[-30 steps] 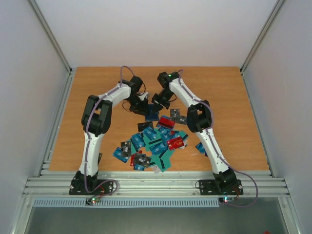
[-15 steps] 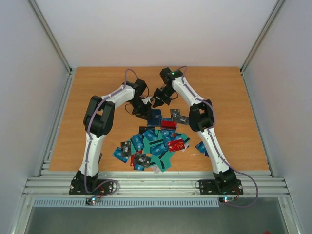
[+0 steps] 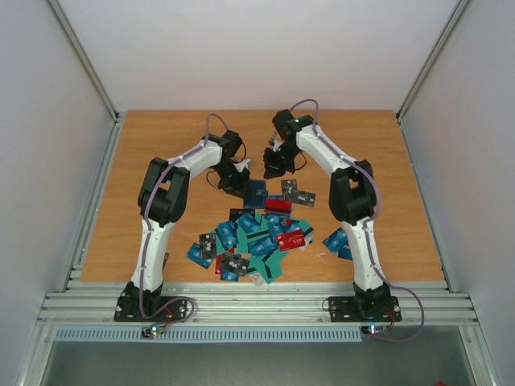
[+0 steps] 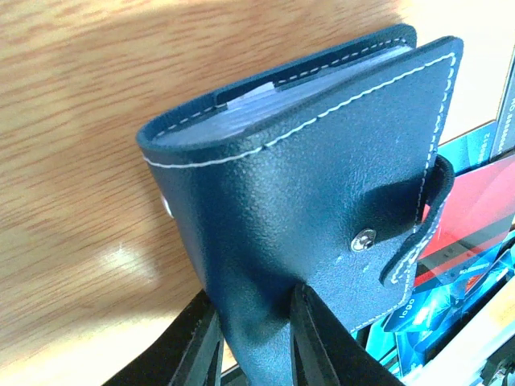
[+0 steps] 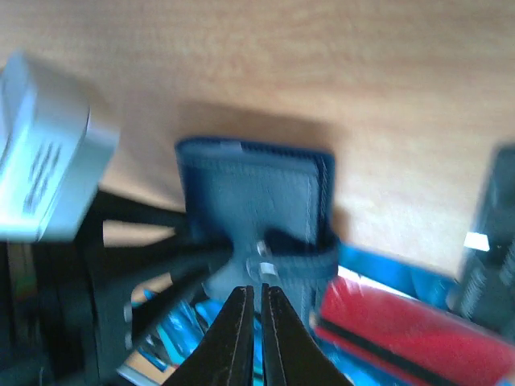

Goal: Put the credit cards into the card holder

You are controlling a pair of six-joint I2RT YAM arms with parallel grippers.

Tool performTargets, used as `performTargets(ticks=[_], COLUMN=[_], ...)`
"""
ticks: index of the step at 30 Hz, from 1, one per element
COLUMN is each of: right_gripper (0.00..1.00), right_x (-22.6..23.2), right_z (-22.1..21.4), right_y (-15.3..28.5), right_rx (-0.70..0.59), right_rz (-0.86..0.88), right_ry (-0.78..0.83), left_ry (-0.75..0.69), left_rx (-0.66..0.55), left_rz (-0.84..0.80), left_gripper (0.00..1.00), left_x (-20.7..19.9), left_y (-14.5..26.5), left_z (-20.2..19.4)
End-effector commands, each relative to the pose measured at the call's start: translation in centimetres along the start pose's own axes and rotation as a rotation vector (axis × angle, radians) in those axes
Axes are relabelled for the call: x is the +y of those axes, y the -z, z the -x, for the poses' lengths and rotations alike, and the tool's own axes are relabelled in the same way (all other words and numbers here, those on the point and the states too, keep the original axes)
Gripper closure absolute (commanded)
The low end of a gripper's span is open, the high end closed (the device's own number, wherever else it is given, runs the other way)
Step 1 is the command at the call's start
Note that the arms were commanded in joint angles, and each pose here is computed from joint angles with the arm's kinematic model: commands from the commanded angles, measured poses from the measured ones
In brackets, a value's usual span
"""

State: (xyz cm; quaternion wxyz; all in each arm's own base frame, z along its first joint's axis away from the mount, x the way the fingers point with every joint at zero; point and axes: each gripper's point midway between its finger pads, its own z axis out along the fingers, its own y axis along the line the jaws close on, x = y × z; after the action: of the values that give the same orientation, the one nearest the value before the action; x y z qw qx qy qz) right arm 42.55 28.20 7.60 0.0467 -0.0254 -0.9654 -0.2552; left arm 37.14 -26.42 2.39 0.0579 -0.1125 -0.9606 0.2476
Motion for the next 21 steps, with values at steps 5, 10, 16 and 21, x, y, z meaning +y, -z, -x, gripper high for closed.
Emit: performTargets(ticks=[5, 10, 16, 21], right_gripper=[0.88, 0.81, 0.86, 0.92], right_x=[1.1, 1.5, 1.7, 1.0], right_z=[-2.2, -2.3, -2.4, -3.1], right_y=[2.4, 0.6, -1.1, -1.6], right_rx=[-0.159, -0.143, -0.115, -0.106], right_rz=[0.072, 0.059, 0.031, -0.004], right_ry=[0.245, 0.26, 0.274, 0.28], left_ry=[0.071, 0.07, 0.073, 0.072], left_rx=[0.108, 0.108, 0.106, 0.104], left_rz=[0.08, 0.079, 0.077, 0.077], left_gripper=[0.75, 0.75, 0.75, 0.75], left_x=[2.4, 2.3, 2.3, 2.3], left_y=[-2.0, -2.1, -2.1, -2.0], left_z=[-2.2, -2.1, -2.0, -2.0])
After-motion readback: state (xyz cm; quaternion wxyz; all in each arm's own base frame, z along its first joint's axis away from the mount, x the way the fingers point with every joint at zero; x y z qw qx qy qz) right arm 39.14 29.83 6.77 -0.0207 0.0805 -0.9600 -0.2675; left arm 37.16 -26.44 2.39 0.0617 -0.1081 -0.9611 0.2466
